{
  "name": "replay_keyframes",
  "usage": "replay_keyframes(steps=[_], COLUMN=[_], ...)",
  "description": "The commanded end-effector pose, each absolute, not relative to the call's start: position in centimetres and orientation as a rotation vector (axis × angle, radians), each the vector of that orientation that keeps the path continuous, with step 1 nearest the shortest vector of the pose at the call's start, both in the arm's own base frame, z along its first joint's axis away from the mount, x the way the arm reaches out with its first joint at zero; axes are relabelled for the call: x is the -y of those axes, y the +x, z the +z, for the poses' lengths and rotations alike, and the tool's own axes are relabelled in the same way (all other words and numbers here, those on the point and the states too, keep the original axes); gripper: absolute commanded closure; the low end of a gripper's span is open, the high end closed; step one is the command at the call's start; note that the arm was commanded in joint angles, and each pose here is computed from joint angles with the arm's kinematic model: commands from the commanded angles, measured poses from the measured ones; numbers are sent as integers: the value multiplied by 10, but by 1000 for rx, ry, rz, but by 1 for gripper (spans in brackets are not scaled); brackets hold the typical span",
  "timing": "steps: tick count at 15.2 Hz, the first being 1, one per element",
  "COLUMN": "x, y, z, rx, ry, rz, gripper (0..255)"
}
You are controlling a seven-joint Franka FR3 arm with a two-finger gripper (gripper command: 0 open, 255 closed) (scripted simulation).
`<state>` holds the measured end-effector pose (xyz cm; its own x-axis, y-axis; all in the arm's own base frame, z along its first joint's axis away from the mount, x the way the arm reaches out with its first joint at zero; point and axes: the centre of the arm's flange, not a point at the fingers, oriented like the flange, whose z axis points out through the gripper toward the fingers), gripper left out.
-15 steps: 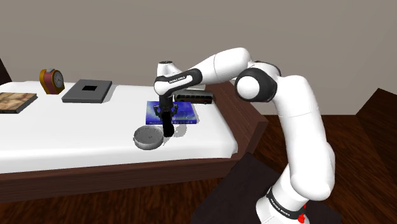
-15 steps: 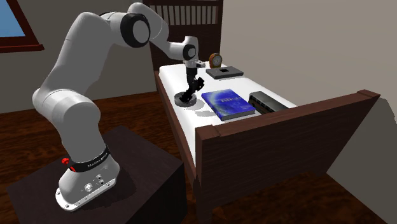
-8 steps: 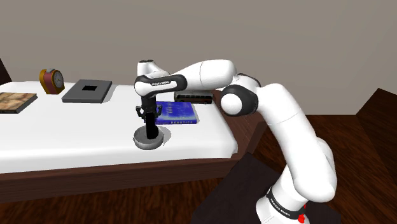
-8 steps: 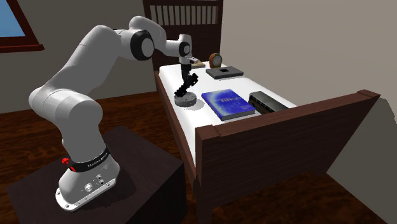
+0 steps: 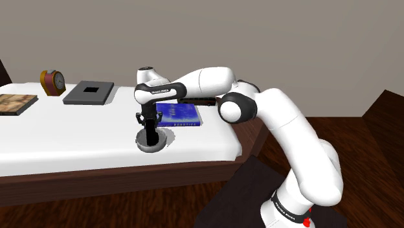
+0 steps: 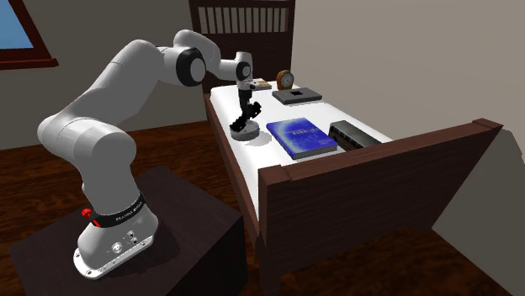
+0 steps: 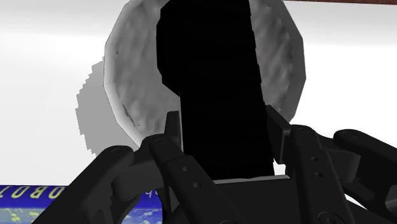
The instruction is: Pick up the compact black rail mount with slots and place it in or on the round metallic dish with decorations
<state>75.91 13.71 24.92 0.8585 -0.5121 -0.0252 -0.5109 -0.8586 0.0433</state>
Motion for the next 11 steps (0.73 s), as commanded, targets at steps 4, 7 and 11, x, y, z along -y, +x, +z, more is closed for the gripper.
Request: replay_keyframes(steps=[4,7,11], x=[-137,-137,-137], y=[759,759,759], z=[223,209,209], rx=[824,824,824], ry=[2995,2995,2995], rz=[-56,-56,-56], gripper=[255,255,255])
